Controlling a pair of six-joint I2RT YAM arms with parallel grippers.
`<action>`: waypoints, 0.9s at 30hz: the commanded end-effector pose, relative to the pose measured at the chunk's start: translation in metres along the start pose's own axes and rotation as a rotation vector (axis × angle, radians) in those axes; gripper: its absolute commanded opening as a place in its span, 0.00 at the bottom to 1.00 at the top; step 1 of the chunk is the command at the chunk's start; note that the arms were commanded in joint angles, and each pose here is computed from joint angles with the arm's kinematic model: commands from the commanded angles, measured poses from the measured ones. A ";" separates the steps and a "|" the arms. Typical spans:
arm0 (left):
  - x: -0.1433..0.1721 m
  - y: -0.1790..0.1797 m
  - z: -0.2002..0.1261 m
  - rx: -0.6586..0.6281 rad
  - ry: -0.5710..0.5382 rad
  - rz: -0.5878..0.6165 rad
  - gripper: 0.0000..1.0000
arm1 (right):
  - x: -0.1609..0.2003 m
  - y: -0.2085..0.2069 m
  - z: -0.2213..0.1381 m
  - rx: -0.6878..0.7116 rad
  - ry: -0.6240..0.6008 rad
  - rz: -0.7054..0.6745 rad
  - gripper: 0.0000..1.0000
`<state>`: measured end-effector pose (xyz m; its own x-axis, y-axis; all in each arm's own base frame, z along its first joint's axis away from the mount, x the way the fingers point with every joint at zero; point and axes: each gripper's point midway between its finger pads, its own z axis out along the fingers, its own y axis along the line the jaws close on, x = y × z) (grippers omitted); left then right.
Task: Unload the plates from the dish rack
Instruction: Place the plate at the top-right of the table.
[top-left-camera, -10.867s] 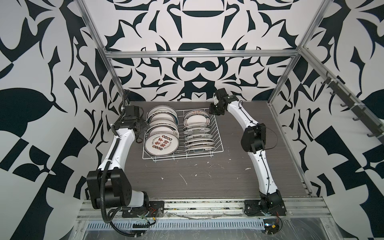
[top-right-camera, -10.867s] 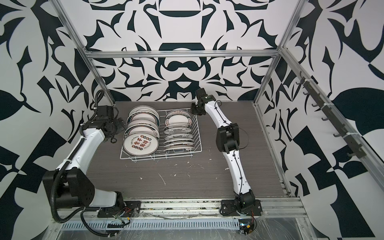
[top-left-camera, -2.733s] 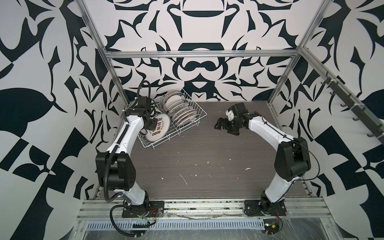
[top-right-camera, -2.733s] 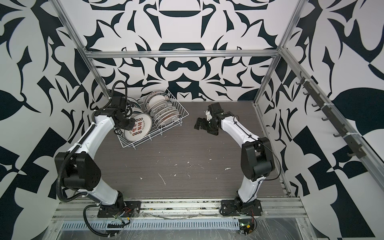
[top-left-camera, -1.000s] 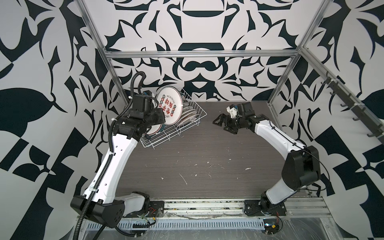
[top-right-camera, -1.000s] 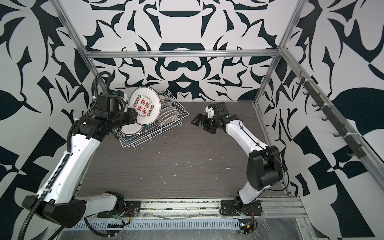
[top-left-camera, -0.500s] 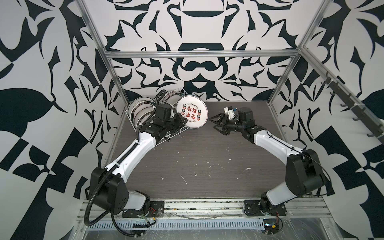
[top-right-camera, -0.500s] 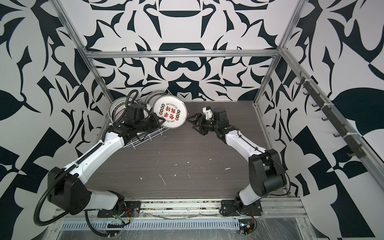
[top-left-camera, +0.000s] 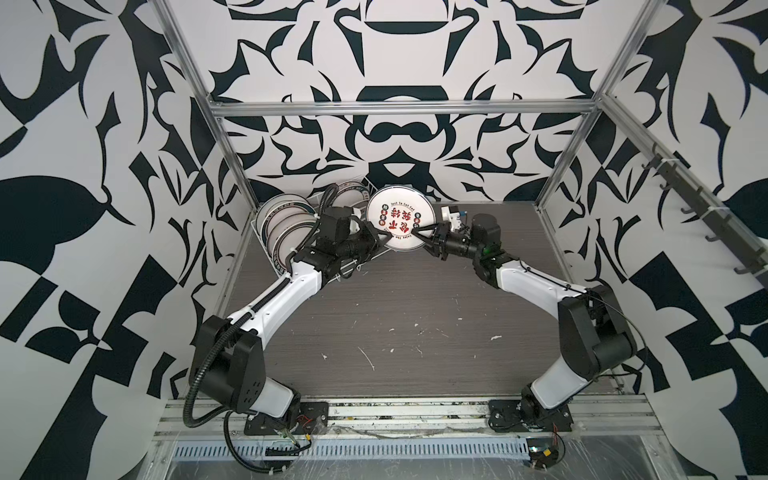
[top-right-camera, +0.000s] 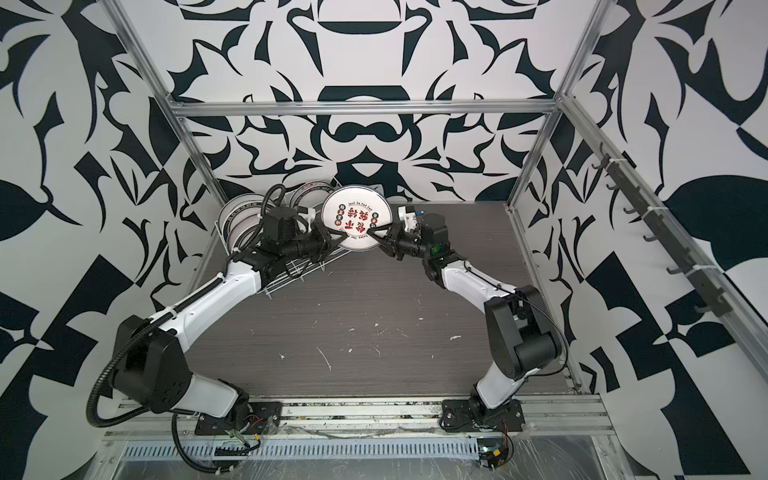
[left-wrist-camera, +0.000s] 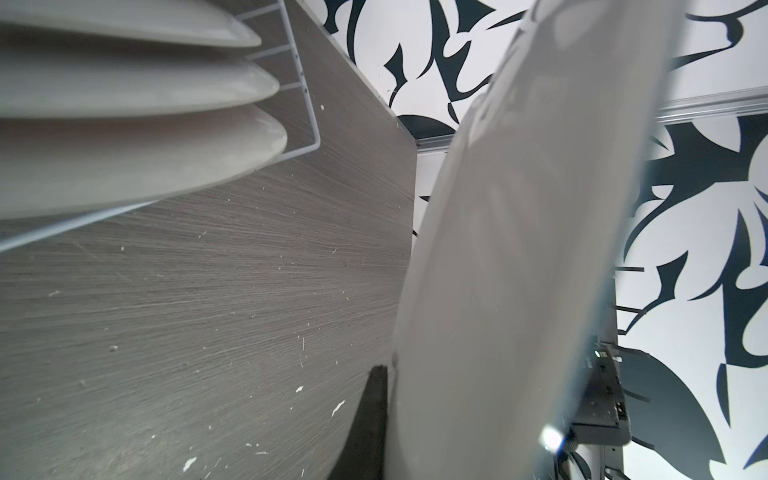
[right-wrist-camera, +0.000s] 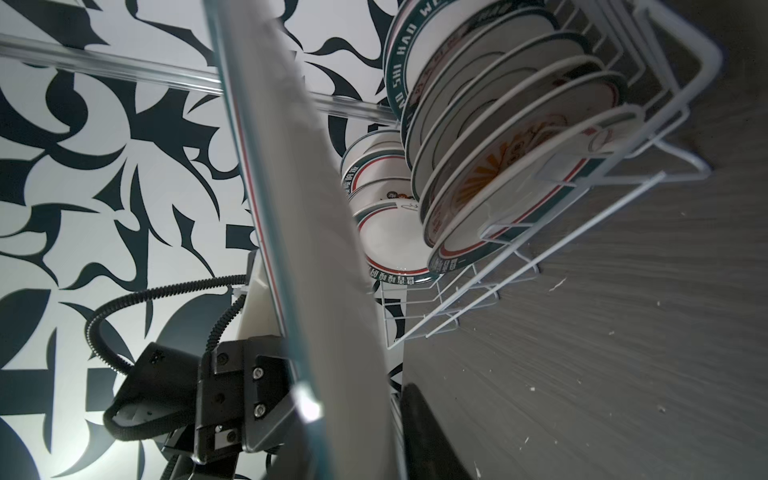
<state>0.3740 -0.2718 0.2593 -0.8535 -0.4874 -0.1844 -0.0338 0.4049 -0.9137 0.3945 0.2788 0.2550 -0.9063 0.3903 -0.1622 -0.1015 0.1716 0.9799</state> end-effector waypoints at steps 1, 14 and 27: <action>-0.002 -0.023 -0.003 0.092 -0.002 0.014 0.06 | -0.004 0.030 -0.004 -0.089 -0.022 -0.080 0.16; 0.000 -0.015 -0.004 0.059 -0.004 0.075 0.53 | -0.018 0.027 -0.014 -0.044 -0.081 -0.107 0.00; -0.068 0.029 -0.079 -0.288 -0.236 0.260 0.91 | -0.060 -0.026 -0.111 0.382 -0.365 -0.117 0.00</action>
<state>0.3922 -0.2004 0.2679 -0.7636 -0.5130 -0.3921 0.0150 0.5931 -0.8050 0.4084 0.1829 0.2516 -0.7549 0.5964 -0.2727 -0.0018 0.4139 0.9103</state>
